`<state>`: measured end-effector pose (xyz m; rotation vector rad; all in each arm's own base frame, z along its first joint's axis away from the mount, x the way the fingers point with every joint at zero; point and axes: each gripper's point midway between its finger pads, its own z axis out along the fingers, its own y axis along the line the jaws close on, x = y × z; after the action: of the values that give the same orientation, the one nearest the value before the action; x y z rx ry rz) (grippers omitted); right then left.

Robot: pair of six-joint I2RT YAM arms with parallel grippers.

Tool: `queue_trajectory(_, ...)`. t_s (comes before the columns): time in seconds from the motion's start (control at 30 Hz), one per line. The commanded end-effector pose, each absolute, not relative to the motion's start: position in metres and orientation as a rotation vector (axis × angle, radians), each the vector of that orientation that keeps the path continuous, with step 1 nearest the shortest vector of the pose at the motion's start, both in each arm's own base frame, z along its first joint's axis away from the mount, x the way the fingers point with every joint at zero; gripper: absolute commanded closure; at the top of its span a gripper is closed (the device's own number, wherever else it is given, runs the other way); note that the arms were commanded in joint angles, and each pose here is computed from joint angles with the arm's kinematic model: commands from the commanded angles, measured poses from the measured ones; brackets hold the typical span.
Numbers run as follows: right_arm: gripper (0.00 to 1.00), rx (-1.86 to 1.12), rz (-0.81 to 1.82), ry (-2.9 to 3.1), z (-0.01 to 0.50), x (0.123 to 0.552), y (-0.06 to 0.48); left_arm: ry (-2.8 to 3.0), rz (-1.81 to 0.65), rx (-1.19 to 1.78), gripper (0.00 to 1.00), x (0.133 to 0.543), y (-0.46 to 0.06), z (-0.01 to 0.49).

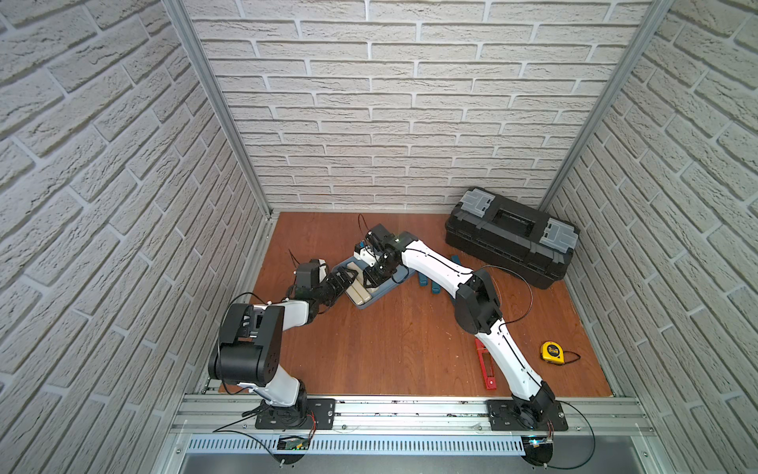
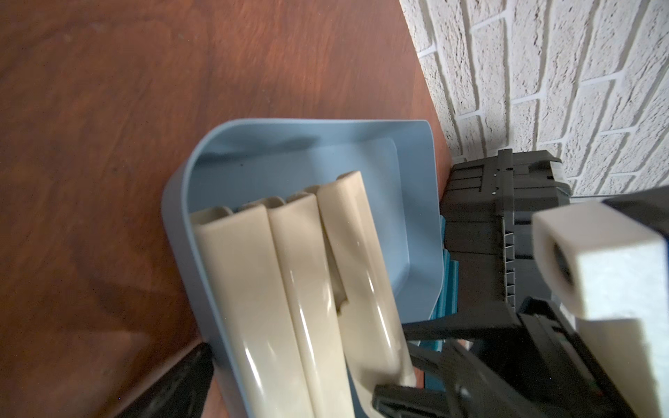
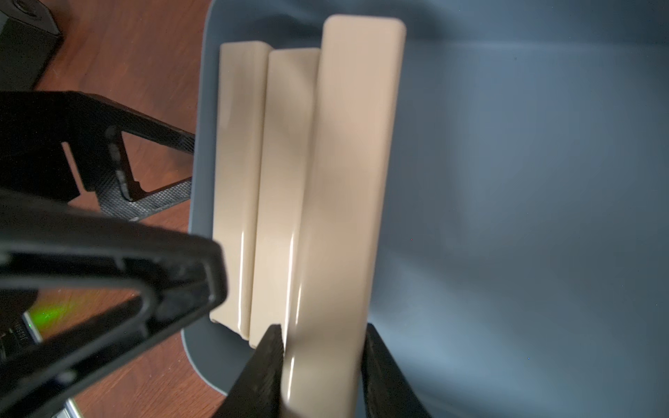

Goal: Put the pruning pliers into the storage box
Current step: Place the pruning pliers in the storage box.

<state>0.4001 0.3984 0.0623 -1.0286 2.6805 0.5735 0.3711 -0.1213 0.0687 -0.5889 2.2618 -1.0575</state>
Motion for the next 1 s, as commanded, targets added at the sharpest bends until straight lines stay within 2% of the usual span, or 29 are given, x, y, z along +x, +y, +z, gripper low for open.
queue_trajectory(0.0,0.63,-1.089,0.663,2.597,0.083,0.391,0.416,2.210,-1.097,-0.507,0.02,0.378,-0.131,0.087)
queue_trajectory(0.97,0.57,-1.120,0.704,2.614,0.065,0.385,0.418,2.222,-1.084,-0.494,0.02,0.377,-0.131,0.087)
